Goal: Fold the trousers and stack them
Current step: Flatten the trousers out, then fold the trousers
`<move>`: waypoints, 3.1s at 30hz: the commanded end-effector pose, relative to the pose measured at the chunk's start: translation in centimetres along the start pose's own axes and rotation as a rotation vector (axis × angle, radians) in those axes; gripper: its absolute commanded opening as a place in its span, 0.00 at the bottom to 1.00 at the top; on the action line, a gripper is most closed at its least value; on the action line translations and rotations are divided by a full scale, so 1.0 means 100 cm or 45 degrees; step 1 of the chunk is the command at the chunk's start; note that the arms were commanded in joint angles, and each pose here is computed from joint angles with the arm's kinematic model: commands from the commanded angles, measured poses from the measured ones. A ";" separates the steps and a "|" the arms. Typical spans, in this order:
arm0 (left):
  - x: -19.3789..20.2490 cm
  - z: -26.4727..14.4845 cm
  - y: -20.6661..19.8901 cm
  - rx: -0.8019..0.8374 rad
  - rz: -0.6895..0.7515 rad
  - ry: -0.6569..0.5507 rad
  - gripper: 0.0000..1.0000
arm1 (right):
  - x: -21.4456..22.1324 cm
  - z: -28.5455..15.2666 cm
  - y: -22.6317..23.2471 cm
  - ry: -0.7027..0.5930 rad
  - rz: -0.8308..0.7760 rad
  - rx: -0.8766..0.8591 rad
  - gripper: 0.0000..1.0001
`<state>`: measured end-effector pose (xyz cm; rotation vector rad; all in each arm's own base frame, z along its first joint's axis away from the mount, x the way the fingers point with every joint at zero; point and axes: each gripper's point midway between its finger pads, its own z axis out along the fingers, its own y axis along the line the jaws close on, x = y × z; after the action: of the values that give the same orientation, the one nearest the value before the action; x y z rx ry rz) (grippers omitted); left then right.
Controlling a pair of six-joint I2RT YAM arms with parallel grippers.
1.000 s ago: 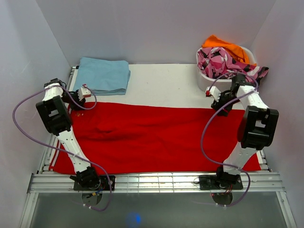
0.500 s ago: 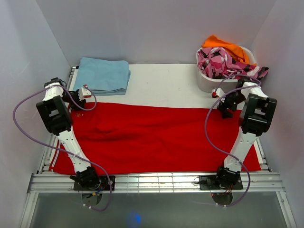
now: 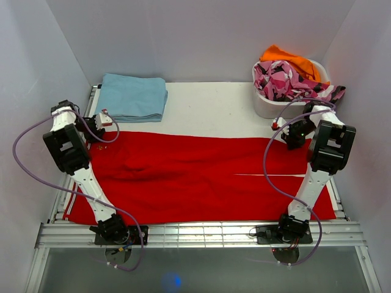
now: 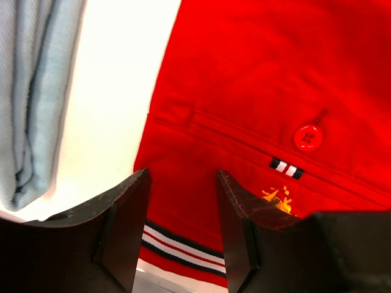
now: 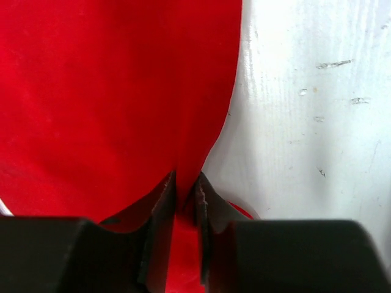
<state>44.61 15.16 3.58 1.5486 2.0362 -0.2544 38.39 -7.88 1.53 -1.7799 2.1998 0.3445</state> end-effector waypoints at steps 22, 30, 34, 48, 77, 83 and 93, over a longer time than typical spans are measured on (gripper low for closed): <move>-0.022 0.014 -0.067 0.324 -0.210 -0.090 0.53 | 0.008 0.004 0.007 0.055 -0.087 -0.012 0.08; -0.048 -0.015 -0.007 0.101 -0.145 -0.223 0.90 | 0.010 0.003 0.005 0.066 -0.103 0.003 0.08; -0.047 -0.009 0.011 0.074 -0.117 -0.228 0.90 | 0.011 0.004 0.004 0.076 -0.101 0.003 0.08; 0.011 0.049 -0.056 0.386 -0.230 -0.043 0.58 | 0.013 -0.005 -0.007 0.112 -0.091 0.057 0.08; -0.083 -0.188 0.024 -0.789 -0.174 -0.322 0.00 | -0.011 -0.206 0.038 0.039 -0.087 0.854 0.08; -0.049 -0.171 -0.104 -0.649 -0.209 -0.066 0.00 | 0.026 -0.155 0.138 0.209 -0.291 0.811 0.08; 0.048 -0.072 -0.308 0.185 -0.706 0.457 0.00 | 0.080 -0.050 0.231 0.283 -0.193 0.382 0.08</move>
<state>18.33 11.73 4.14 1.0744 2.4826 -0.2513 13.86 -10.43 4.33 -1.4727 2.2750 -0.1222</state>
